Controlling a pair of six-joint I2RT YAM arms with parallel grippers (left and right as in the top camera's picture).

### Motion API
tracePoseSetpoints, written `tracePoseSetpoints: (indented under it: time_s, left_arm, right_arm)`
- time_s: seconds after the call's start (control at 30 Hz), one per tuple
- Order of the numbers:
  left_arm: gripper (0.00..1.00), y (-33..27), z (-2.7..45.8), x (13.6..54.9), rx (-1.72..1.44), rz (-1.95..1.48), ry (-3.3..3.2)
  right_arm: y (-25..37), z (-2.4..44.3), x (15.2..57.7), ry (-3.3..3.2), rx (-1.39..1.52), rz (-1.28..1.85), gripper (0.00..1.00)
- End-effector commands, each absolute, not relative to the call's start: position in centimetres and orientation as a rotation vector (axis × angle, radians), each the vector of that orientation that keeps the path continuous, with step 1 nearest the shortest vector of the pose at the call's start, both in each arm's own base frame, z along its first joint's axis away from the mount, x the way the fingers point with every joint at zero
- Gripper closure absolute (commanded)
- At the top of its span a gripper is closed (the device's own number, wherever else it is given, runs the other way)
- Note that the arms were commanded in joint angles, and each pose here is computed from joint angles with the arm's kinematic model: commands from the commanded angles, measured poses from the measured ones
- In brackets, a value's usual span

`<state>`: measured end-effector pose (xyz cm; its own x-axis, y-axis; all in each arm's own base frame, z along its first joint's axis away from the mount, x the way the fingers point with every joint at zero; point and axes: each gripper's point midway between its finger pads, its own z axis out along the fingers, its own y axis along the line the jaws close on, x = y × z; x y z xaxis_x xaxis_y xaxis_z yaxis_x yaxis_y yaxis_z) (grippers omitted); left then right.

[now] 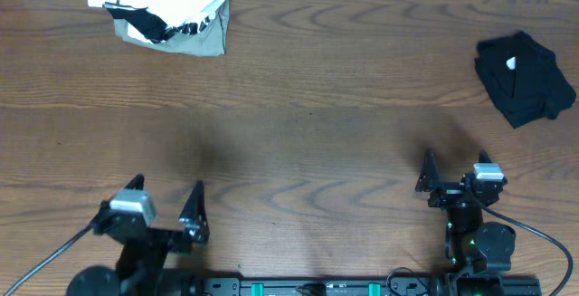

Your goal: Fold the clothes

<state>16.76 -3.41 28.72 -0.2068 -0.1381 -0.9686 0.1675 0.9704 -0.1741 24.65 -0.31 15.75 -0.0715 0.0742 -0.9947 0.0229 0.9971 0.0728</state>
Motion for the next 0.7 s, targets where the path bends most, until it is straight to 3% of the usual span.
tracePoseSetpoints:
  time_s: [0.0,0.67]
  left_arm:
    - [0.02,-3.6,27.1,18.1,0.063,-0.263,1.733]
    - [0.02,0.0,19.1,22.7,-0.055,-0.045,1.701]
  right_arm:
    - [-0.4,15.7,24.6,1.641,0.070,0.027,0.01]
    - [-0.4,15.7,24.6,1.641,0.070,0.027,0.01]
